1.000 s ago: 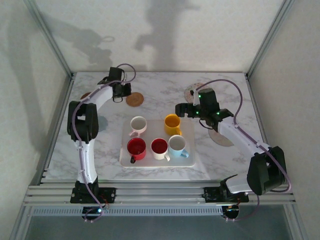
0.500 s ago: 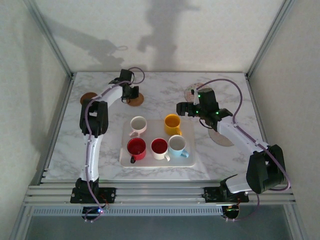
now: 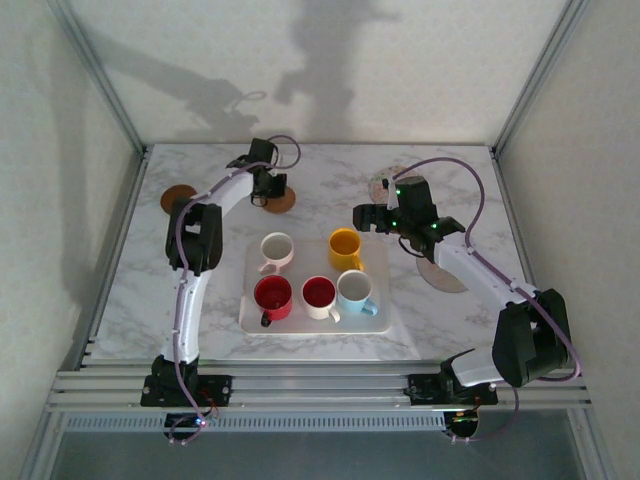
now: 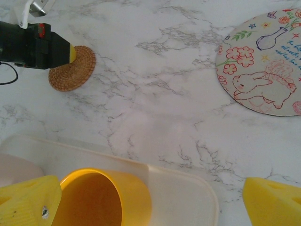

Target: Place the cup by the coaster

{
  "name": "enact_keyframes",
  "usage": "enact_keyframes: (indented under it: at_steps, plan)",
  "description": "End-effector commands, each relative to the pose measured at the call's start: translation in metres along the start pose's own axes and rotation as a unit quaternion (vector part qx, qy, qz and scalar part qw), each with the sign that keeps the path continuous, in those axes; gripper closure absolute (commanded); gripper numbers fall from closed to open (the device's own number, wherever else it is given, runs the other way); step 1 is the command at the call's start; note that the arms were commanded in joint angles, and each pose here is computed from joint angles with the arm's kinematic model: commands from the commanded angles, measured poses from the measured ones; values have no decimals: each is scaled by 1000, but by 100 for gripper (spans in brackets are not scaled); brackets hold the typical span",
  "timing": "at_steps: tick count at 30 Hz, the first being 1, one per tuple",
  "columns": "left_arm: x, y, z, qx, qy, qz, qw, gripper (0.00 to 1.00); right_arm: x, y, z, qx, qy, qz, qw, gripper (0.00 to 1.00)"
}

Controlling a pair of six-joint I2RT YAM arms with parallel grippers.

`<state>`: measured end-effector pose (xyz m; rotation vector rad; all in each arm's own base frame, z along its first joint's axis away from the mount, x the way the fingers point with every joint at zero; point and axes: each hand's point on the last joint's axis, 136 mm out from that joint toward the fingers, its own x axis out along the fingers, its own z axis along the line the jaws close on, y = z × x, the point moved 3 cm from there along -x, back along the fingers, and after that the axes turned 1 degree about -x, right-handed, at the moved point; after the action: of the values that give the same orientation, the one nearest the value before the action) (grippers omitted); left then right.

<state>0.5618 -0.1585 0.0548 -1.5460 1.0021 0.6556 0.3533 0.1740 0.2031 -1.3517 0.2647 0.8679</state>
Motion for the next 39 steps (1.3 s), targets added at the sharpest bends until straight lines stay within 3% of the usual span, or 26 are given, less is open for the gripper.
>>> enact_keyframes:
  at_steps: [1, 21, 39]
  plan:
    - [17, 31, -15, 29, 20, 62, 997, 100, 1, -1, 1, -6, 3, -6, 1000, 1]
    - [32, 44, -62, 106, 65, 88, 988, 100, -2, 14, -4, 12, 8, -4, 1000, 1]
    - [45, 43, -69, 101, 82, 94, 987, 100, 2, 17, -3, 27, 1, 1, 1000, 1]
